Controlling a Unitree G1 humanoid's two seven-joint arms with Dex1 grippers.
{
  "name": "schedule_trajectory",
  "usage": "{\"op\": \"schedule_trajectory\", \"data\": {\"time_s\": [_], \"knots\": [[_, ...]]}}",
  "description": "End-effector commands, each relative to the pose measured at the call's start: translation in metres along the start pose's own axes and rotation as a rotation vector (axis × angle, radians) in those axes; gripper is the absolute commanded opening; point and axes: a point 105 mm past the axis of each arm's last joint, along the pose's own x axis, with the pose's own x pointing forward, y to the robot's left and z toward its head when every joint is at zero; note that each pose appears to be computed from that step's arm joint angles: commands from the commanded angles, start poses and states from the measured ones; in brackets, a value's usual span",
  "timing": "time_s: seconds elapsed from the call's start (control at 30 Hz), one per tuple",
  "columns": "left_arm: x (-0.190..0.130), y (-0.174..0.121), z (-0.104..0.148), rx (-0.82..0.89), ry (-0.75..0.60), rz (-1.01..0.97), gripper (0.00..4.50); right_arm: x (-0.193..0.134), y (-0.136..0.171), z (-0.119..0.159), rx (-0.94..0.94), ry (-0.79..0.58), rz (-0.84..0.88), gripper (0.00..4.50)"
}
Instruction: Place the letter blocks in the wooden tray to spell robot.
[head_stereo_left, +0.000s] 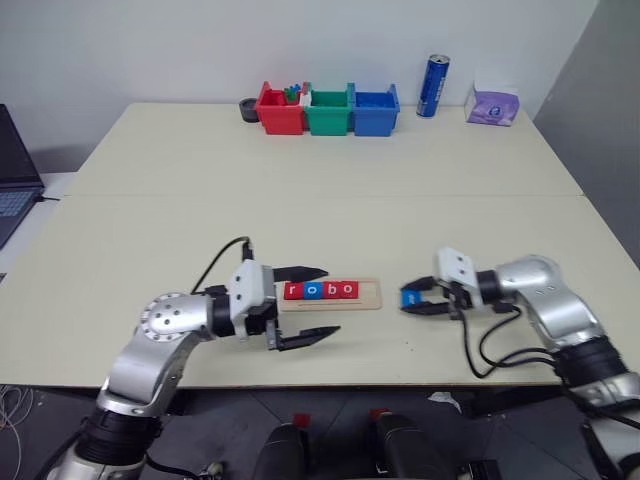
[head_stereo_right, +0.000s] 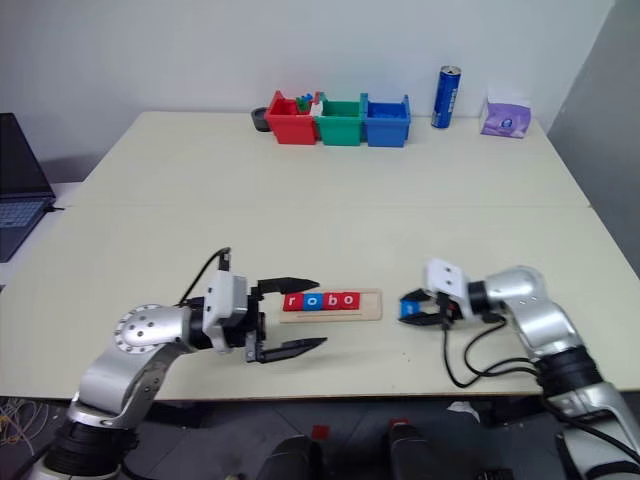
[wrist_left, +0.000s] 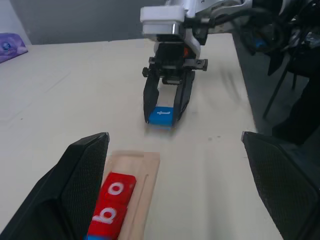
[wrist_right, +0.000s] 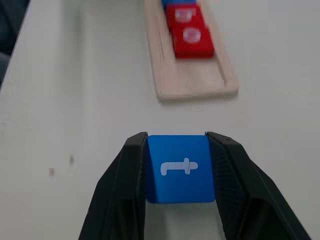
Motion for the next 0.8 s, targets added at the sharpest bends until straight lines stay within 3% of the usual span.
{"op": "schedule_trajectory", "data": {"time_s": [0.03, 0.4, 0.8], "knots": [[-0.020, 0.014, 0.006, 0.041, 0.015, 0.079, 4.50, 0.017, -0.005, 0.031, -0.061, -0.054, -0.012, 1.43], [-0.024, 0.016, 0.008, 0.023, 0.010, 0.149, 4.50, 0.031, -0.022, 0.018, -0.052, 0.043, -0.066, 1.43], [-0.023, 0.017, 0.010, 0.033, 0.021, 0.175, 4.50, 0.037, -0.025, 0.018, -0.038, 0.055, -0.026, 1.43]]}}
